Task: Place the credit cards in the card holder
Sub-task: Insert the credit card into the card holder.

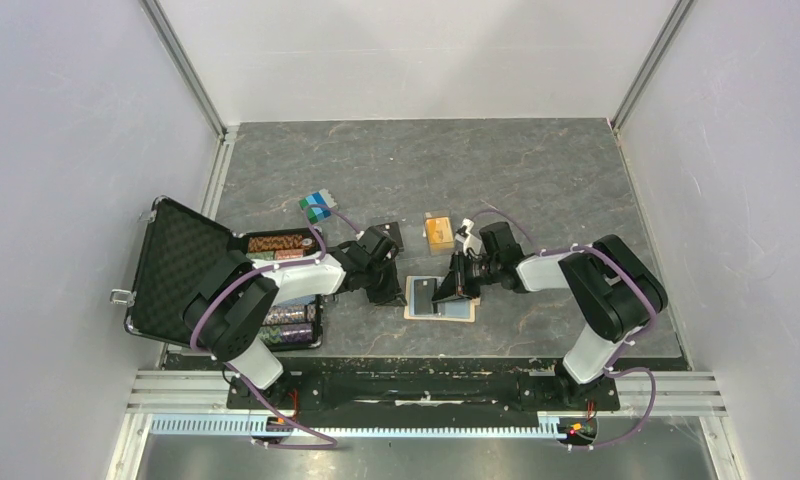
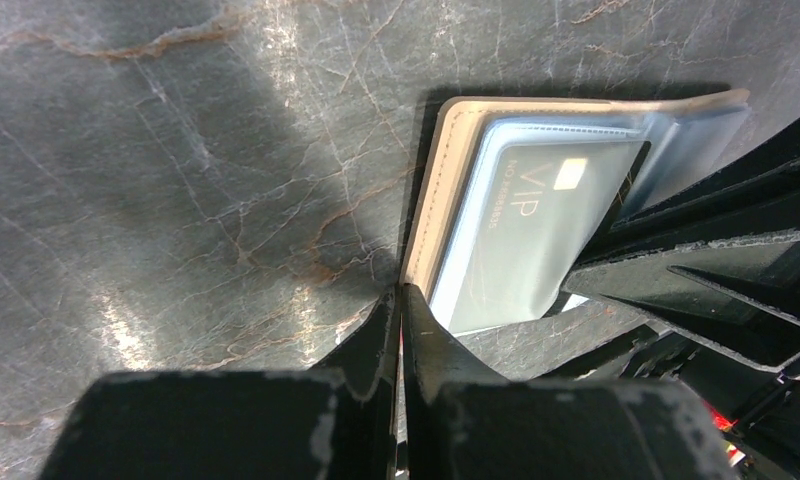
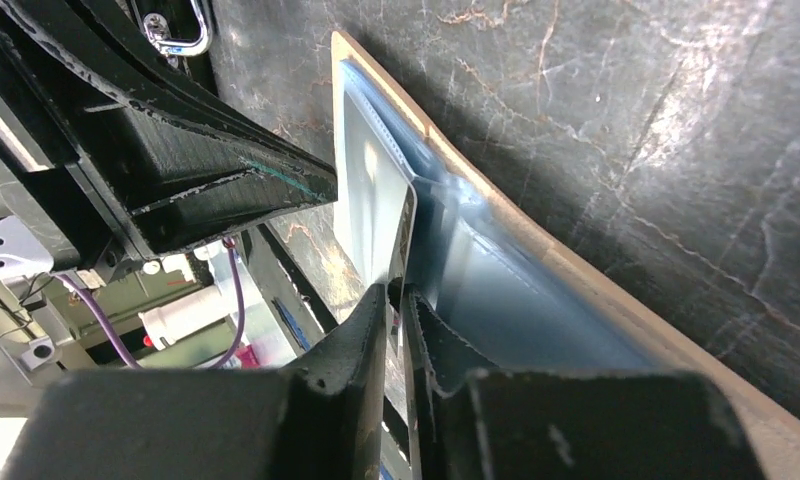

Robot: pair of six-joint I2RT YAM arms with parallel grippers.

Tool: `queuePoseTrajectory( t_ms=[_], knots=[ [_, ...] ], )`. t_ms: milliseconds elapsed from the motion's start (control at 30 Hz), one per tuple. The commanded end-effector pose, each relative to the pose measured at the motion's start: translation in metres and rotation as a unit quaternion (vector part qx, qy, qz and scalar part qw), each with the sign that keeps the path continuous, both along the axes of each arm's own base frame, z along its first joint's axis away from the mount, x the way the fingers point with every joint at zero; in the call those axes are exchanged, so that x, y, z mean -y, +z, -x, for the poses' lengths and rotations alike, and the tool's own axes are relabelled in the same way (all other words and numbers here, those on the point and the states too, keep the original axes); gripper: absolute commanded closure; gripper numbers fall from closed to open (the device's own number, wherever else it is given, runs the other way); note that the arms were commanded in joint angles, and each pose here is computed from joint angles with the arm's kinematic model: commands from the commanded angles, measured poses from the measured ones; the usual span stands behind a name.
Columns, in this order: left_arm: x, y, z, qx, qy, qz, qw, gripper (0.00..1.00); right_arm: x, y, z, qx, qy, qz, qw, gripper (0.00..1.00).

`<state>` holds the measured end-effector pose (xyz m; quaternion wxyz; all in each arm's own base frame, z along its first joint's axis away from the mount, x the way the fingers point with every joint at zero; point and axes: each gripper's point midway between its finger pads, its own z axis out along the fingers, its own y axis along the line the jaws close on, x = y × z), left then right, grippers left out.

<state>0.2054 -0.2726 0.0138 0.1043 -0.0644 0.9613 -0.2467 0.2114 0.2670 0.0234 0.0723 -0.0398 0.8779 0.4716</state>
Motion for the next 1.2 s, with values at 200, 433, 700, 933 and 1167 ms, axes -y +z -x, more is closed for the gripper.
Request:
queuePoseTrajectory(
  t_ms=[200,433,700,933,1167],
  knots=[
    [-0.004,0.005,0.003,0.002,0.005,-0.018,1.000,0.95,-0.015,0.016,-0.002,-0.011,0.009,-0.016,1.000,0.72],
    [-0.012,0.018,-0.001,0.020,0.016,-0.025,0.999,0.69,-0.002,0.018,-0.002,0.005,0.027,0.050,0.998,0.46],
    [0.002,0.038,-0.011,0.032,0.019,0.033,0.999,0.41,0.007,0.042,0.002,0.037,0.043,0.067,0.996,0.30],
    [0.012,0.022,-0.011,0.011,0.015,0.074,0.997,0.32,0.023,0.048,-0.012,0.077,0.052,0.117,0.989,0.30],
    [0.024,0.004,-0.007,-0.013,-0.003,0.095,0.995,0.33,0.064,0.001,-0.007,0.072,0.063,0.208,0.973,0.38]
  ],
)
